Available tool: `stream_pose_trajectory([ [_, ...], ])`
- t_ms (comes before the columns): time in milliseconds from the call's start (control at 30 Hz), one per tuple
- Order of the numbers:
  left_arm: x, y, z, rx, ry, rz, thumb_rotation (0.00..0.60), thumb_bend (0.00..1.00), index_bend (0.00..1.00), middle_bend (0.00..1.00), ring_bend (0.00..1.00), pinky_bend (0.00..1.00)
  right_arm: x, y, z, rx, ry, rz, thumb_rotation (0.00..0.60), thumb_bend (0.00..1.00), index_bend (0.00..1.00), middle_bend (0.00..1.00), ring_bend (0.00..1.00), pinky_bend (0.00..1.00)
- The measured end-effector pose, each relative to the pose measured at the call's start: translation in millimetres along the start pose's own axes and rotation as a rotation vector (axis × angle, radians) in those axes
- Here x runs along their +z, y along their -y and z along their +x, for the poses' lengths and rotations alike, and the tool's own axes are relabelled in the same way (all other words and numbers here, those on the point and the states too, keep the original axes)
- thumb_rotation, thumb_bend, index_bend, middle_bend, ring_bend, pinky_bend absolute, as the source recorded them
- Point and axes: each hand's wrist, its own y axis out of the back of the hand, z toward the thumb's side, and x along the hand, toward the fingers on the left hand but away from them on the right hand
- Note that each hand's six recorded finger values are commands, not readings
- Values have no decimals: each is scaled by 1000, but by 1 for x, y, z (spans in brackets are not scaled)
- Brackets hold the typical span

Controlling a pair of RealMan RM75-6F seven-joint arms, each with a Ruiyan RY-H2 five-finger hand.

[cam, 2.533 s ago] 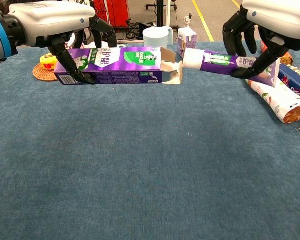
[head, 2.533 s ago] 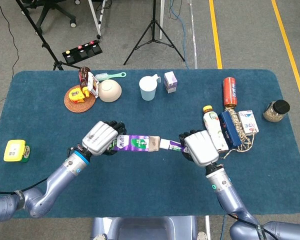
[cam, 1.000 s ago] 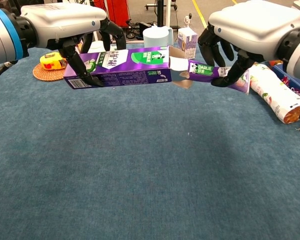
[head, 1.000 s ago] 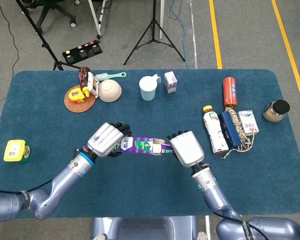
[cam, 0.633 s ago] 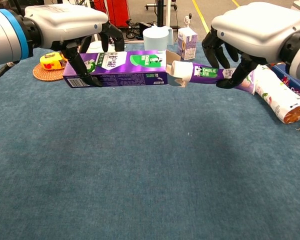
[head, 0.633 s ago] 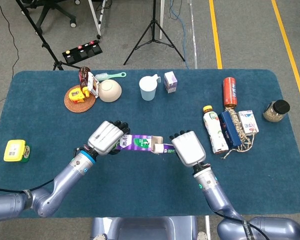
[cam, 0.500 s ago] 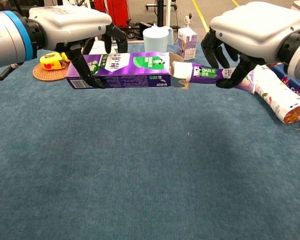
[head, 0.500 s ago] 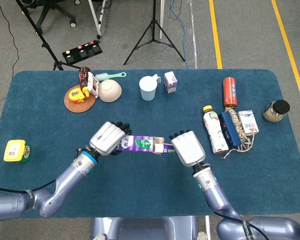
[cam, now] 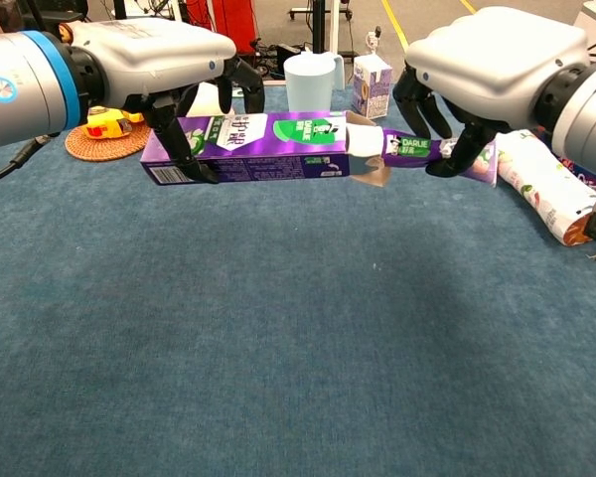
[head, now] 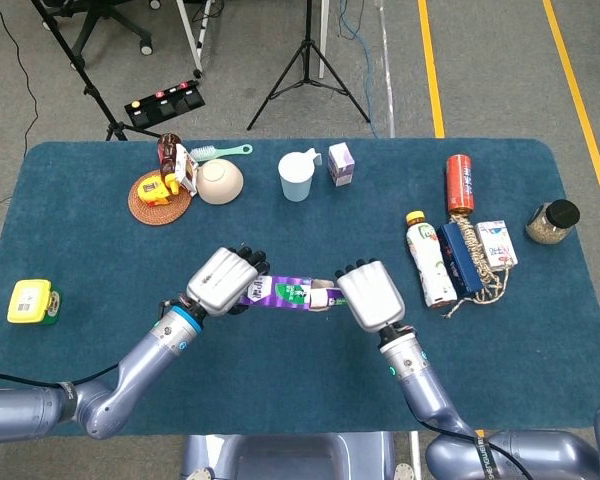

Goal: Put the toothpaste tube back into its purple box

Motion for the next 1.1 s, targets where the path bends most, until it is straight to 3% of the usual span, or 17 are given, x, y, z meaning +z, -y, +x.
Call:
stream_pose_trajectory([
  [700,1,-1,2,-14,-18,29,600,213,453,306,309,537,-1,1,-1,25,41,111,600,460,611,648,612,688],
  [1100,5,0,4,-16,-14,21,600,212,453,306,309,537,5,-2,0,26,35,120,600,460,611,648,613,688],
])
